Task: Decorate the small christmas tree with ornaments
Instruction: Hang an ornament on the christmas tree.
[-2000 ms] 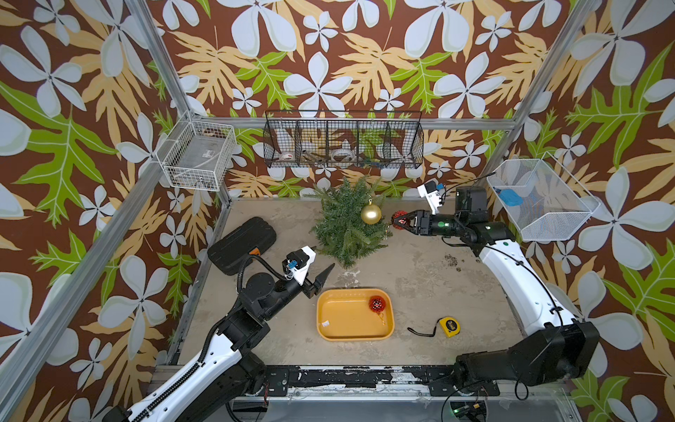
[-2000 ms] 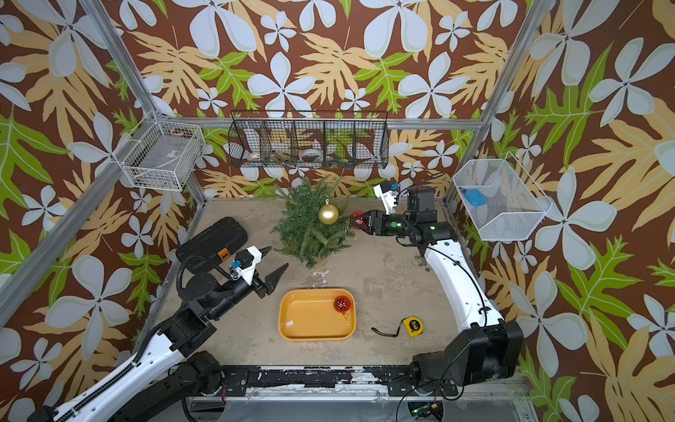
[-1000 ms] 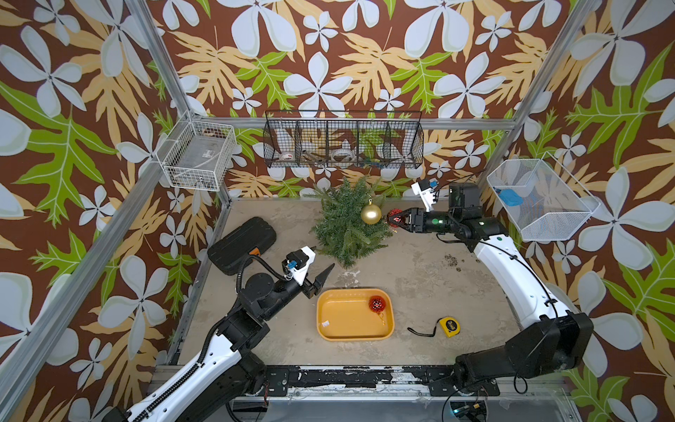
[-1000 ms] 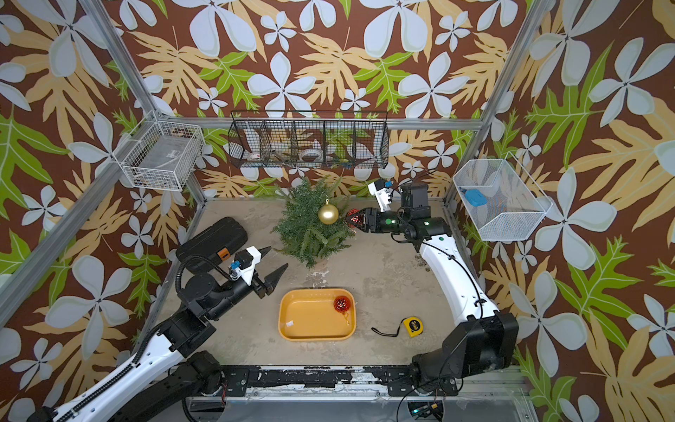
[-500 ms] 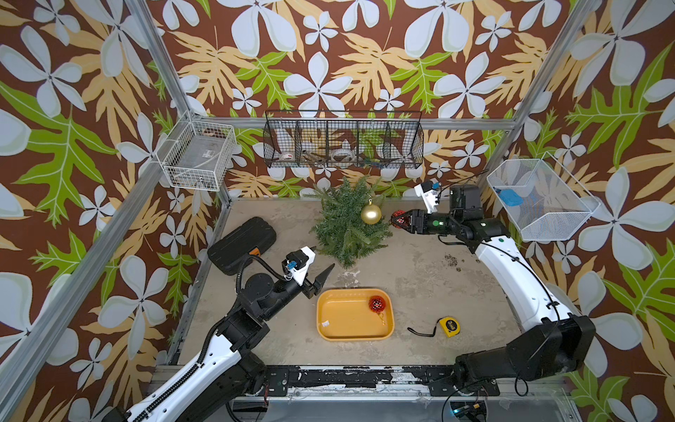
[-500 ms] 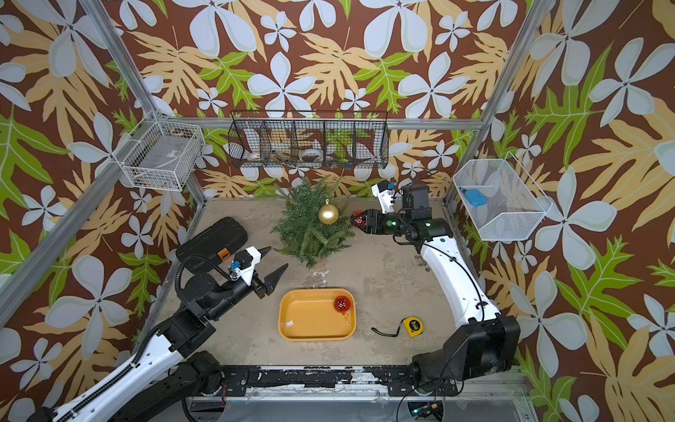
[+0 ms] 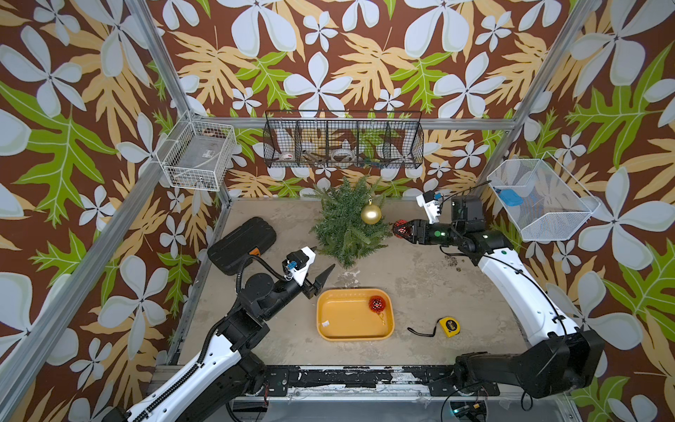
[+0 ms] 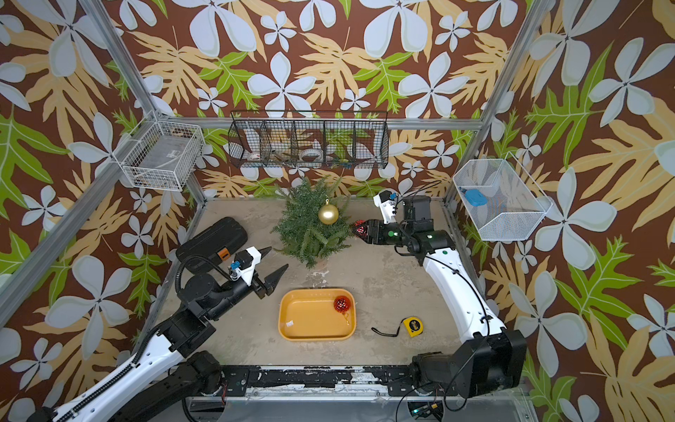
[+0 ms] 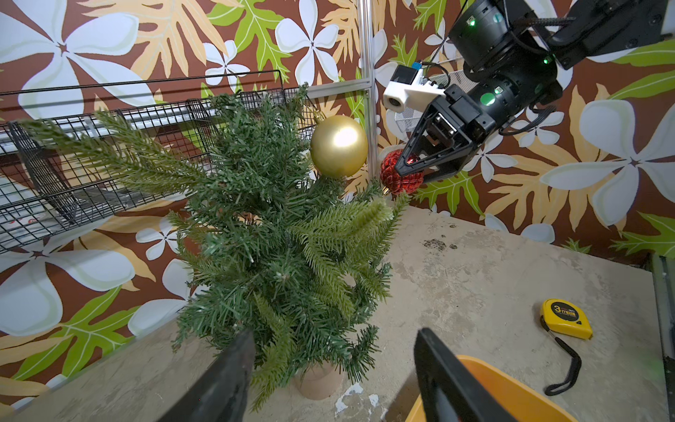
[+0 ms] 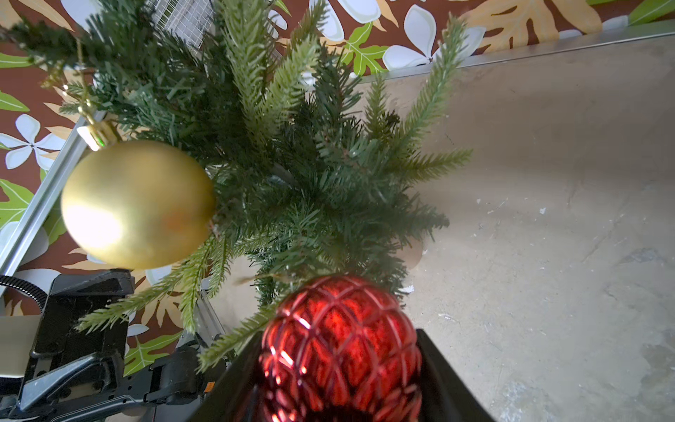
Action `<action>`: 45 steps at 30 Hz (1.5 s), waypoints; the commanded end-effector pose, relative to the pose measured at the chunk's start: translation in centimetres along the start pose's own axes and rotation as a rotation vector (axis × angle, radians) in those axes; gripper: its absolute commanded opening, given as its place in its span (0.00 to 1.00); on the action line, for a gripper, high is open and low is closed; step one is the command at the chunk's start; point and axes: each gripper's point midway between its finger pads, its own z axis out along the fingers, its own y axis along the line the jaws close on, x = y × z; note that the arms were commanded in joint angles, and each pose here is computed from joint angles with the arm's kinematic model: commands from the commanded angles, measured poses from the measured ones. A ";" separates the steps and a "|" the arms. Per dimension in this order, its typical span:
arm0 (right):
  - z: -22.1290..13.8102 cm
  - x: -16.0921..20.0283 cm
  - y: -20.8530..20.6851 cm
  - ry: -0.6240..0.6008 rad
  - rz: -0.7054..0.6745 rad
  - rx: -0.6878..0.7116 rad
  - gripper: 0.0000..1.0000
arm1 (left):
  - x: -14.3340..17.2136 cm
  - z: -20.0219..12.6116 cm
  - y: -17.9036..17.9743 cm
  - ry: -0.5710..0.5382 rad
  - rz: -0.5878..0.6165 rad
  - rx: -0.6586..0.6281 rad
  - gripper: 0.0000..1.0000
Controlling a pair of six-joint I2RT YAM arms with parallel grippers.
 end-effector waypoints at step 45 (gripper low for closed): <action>1.2 0.9 -0.7 -0.052 0.123 -0.062 0.76 | -0.5 0.1 -0.5 -0.028 0.003 0.031 0.70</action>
